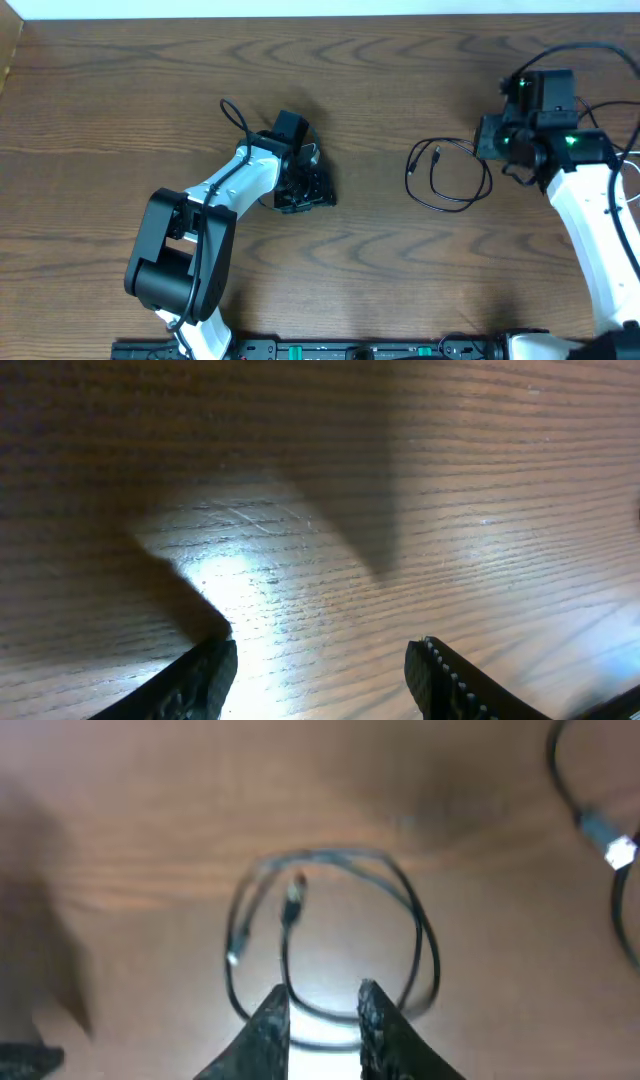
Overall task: Untangle cables
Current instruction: 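Lower the right gripper and grasp the black cable near its USB plug, then carry the black cable to the right edge and release it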
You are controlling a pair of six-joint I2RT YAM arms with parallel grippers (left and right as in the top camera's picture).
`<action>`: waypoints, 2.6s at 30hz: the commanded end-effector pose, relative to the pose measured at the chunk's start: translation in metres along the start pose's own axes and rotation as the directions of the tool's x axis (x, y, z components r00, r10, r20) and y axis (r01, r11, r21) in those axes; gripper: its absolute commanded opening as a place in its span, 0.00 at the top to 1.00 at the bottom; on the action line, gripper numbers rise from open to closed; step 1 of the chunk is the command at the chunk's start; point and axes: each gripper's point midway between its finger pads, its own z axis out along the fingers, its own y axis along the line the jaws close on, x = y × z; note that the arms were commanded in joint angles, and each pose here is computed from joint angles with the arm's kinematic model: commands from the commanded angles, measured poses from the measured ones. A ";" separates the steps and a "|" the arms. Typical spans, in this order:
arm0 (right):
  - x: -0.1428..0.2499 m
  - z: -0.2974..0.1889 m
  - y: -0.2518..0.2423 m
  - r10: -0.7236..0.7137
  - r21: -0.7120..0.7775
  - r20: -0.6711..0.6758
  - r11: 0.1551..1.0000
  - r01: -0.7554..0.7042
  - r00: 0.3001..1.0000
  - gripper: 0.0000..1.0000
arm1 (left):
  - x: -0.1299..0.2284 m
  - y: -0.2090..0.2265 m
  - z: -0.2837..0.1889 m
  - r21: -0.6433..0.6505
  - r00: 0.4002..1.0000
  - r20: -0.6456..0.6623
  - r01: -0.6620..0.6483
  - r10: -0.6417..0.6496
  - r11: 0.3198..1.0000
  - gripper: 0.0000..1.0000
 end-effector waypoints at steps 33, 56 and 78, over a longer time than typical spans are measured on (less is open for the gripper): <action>0.105 0.178 0.103 0.001 0.007 -0.292 1.000 0.001 0.956 0.52 | 0.003 0.009 0.002 -0.046 1.000 -0.007 -0.006 0.005 0.999 0.40; 0.174 0.145 0.084 -0.025 0.102 -0.547 0.990 0.096 0.837 0.99 | 0.003 0.009 0.002 -0.046 1.000 -0.007 -0.005 0.005 0.999 0.40; 0.036 0.024 0.122 -0.053 -0.310 -0.168 0.951 -0.001 0.984 0.99 | 0.004 0.010 0.002 -0.049 1.000 -0.013 -0.003 0.002 0.999 0.40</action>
